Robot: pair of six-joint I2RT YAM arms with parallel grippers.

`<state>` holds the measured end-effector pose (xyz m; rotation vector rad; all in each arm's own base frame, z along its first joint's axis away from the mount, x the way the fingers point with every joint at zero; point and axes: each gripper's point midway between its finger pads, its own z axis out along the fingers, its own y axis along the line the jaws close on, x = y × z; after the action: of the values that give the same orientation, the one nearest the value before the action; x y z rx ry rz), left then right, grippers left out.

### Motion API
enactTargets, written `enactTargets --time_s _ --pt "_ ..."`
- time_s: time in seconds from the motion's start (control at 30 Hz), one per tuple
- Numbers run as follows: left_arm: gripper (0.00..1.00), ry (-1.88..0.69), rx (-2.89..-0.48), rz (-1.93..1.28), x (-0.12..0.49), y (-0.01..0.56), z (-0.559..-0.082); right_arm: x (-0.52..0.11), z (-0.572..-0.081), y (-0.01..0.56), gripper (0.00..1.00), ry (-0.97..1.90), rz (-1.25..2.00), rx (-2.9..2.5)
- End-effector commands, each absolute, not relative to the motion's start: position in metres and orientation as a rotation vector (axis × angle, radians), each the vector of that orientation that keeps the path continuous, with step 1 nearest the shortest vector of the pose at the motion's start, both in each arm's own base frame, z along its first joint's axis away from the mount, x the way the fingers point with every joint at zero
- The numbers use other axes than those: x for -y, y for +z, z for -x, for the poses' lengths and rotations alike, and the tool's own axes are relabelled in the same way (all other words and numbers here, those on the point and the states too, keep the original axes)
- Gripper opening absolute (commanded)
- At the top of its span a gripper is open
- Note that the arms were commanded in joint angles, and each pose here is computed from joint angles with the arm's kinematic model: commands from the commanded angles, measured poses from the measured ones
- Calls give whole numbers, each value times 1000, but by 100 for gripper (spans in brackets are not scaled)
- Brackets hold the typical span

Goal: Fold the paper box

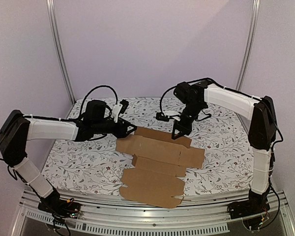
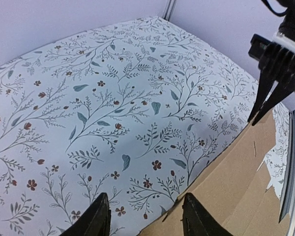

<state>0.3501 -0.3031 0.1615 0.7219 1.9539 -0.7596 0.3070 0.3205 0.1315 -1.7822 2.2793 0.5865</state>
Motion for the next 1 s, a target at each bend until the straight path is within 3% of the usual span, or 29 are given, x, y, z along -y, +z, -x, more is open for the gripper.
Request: enactTargets --time_s 0.0,0.27,0.47,0.63,0.97 --pt "49 -773 -2000 -744 305 143 -352 -325 -306 145 0 624 1752 -2242" --pt "43 -811 -1973 -801 310 144 -344 -327 -306 145 0 637 1749 -2235" --pt "43 -659 -1958 -677 273 163 -367 -326 -304 143 0 638 1753 -2243" --pt "42 -666 -2089 -623 276 141 -386 -327 -303 143 0 652 1750 -2242" --pt "43 -909 -2007 -833 315 143 -339 -329 -310 138 0 628 1728 -2254"
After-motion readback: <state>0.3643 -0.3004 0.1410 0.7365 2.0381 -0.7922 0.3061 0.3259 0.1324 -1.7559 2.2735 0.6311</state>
